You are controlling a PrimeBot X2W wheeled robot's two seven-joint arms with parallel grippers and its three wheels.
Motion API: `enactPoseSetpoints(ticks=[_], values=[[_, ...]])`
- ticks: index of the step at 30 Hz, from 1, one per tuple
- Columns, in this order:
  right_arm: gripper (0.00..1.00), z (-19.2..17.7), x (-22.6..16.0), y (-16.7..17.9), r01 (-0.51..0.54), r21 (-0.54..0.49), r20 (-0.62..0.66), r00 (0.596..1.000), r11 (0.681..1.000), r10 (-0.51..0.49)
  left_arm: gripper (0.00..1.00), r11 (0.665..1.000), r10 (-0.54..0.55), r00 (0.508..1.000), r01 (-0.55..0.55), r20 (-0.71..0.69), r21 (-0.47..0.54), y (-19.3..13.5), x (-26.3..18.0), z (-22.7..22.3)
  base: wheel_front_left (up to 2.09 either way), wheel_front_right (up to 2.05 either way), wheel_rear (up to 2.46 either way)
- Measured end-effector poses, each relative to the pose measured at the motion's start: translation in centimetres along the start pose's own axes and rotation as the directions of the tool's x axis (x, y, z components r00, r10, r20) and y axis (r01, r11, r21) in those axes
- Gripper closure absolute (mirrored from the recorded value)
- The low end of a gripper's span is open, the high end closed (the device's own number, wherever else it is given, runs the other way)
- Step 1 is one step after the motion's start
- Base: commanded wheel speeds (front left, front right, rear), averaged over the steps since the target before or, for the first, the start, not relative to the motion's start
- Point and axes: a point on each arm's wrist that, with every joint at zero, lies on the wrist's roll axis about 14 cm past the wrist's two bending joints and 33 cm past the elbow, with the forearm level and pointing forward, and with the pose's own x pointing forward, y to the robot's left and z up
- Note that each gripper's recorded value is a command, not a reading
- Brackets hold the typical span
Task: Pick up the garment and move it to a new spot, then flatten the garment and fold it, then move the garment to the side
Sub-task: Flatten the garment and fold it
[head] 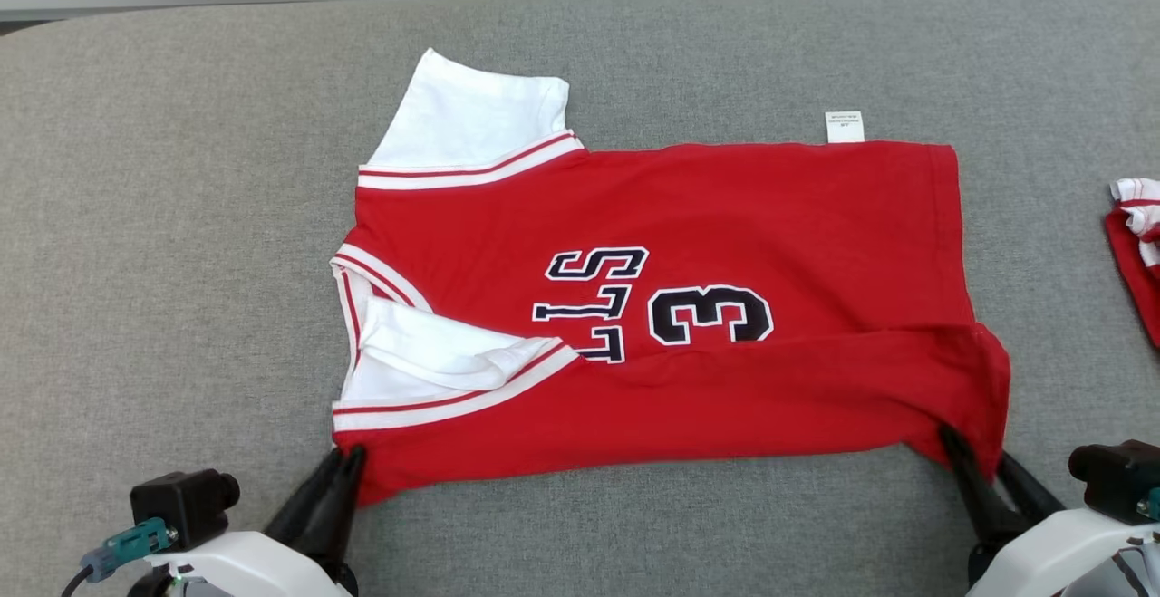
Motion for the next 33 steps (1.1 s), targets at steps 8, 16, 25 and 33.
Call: enactPoseSetpoints(ticks=[8,16,25,33], values=[[0.0,6.5,-1.0,0.0,0.032,-0.011,0.283,0.959,0.999,-0.027,0.0,0.997,-0.031,0.958,0.01,0.285,0.075,-1.6,0.4,6.5,0.0,0.0,0.0],[0.0,12.2,-2.5,1.7,0.038,-0.077,0.505,0.863,0.996,0.006,0.0,0.976,-0.102,0.854,-0.014,0.511,0.219,-4.0,-0.5,12.8,0.0,0.0,0.0],[0.0,12.7,-2.6,2.9,0.034,-0.093,0.529,0.848,0.995,0.02,0.0,0.953,-0.107,0.826,-0.074,0.553,0.295,-4.3,-1.0,13.8,0.0,0.0,0.0],[0.0,12.4,-2.1,2.8,0.034,-0.08,0.518,0.855,0.996,0.013,0.0,0.954,-0.115,0.832,-0.06,0.542,0.295,-4.6,-0.4,13.7,0.0,0.0,0.0]])
